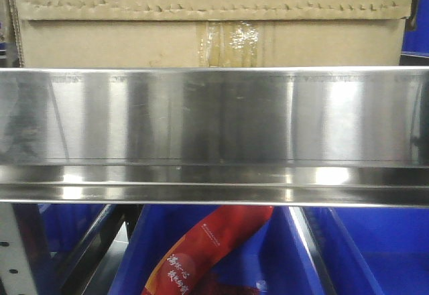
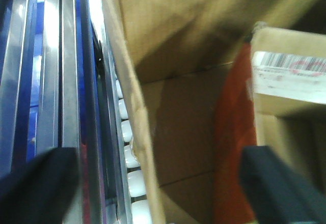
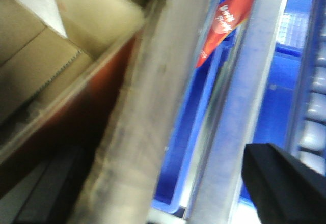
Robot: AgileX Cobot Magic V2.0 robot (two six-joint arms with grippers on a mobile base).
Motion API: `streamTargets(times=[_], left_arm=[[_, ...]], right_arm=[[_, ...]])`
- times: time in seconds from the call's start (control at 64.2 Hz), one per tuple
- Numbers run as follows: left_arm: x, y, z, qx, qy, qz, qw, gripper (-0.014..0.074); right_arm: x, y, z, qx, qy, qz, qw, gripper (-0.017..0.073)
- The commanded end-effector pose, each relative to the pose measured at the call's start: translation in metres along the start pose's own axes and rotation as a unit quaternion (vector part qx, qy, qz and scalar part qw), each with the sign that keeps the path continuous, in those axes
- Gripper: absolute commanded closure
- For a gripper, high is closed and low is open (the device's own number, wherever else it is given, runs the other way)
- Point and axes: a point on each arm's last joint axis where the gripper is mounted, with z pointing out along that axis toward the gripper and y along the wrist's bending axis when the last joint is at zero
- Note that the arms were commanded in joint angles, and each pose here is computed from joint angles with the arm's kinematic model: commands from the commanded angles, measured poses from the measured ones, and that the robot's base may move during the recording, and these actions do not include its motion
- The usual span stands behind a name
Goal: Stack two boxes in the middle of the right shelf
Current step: 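Lower the held boxes onto the middle shelf rollers, then open both grippers to release the box walls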
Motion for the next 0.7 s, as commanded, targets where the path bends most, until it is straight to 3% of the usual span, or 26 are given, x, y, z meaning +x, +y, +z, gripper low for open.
streamTargets(times=[0.0, 0.249, 0.389, 0.529, 0.685], left_arm=[[-0.002, 0.002, -0.021, 0.006, -0.03, -0.002, 1.0, 0.0143], [0.001, 0.007, -0.067, 0.012, -0.076, -0.007, 0.997, 0.016], [0.008, 0.011, -0.096, 0.016, -0.101, -0.01, 0.995, 0.0198], [0.027, 0.016, -0.114, 0.015, -0.1, -0.008, 0.995, 0.0412], [0.058, 0.02, -0.121, 0.014, -0.085, -0.005, 0.996, 0.0692]], right_arm=[[-0.002, 0.001, -0.017, 0.011, -0.04, -0.011, 0.999, 0.0089], [-0.002, 0.013, -0.065, 0.019, -0.139, -0.025, 0.99, 0.0249], [0.008, 0.02, -0.09, 0.019, -0.167, -0.032, 0.985, 0.0446], [0.026, 0.024, -0.109, 0.029, -0.195, -0.037, 0.98, 0.0729], [0.053, 0.023, -0.114, 0.046, -0.214, -0.041, 0.975, 0.0712]])
